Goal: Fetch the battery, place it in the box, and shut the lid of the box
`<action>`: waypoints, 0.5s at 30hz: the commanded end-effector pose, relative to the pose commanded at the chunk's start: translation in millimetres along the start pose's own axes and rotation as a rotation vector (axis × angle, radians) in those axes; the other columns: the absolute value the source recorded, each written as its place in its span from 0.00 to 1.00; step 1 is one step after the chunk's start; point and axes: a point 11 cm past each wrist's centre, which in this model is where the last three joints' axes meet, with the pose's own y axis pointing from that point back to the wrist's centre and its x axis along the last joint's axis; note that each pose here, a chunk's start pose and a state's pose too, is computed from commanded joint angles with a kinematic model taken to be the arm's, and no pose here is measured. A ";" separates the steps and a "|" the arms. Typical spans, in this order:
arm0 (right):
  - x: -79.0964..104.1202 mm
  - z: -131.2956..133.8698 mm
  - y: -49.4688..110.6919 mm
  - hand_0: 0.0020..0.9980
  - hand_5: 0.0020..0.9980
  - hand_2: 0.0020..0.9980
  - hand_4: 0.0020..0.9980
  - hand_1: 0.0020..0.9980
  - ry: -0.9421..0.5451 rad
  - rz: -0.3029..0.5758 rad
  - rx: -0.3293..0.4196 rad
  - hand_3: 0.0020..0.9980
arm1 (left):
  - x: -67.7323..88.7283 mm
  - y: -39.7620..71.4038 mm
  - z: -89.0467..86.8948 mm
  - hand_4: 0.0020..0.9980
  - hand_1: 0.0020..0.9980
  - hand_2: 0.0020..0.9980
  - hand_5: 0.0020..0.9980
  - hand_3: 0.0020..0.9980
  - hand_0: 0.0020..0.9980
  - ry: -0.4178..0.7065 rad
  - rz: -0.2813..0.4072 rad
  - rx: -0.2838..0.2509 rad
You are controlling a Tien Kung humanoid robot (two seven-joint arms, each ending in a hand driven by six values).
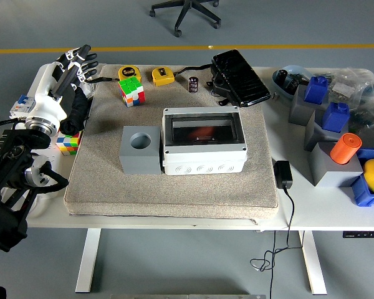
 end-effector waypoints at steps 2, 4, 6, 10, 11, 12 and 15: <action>0.3 0.5 0.0 0.62 0.54 0.66 0.99 0.64 0.001 0.001 -0.001 0.58 | -0.4 0.4 -0.8 0.94 0.70 0.70 0.55 0.66 0.72 -0.003 -0.001 0.001; 0.4 0.6 0.1 0.62 0.54 0.66 0.99 0.64 0.001 0.001 -0.001 0.58 | -0.6 0.5 -1.2 0.94 0.70 0.70 0.55 0.66 0.72 -0.002 0.004 0.000; 1.1 1.5 0.1 0.62 0.54 0.66 0.99 0.64 -0.001 0.003 -0.003 0.58 | -1.4 1.0 -2.4 0.94 0.70 0.70 0.55 0.66 0.72 -0.005 0.002 0.003; 2.1 3.3 0.1 0.62 0.54 0.66 0.98 0.64 -0.002 0.005 -0.006 0.58 | -2.1 1.2 -3.4 0.94 0.70 0.69 0.55 0.66 0.72 -0.005 0.007 0.003; 2.2 3.6 0.2 0.62 0.54 0.66 0.98 0.64 -0.002 0.005 -0.006 0.58 | -2.2 1.3 -3.5 0.94 0.70 0.69 0.55 0.66 0.72 -0.004 0.007 0.003; 2.3 3.8 0.2 0.62 0.54 0.66 0.98 0.64 -0.002 0.005 -0.007 0.58 | -2.3 1.4 -3.6 0.94 0.70 0.69 0.55 0.66 0.72 -0.003 0.007 0.003; 2.5 4.6 0.2 0.62 0.54 0.66 0.98 0.64 -0.002 0.006 -0.008 0.58 | -2.7 1.9 -4.9 0.94 0.70 0.69 0.54 0.66 0.72 -0.002 0.007 0.006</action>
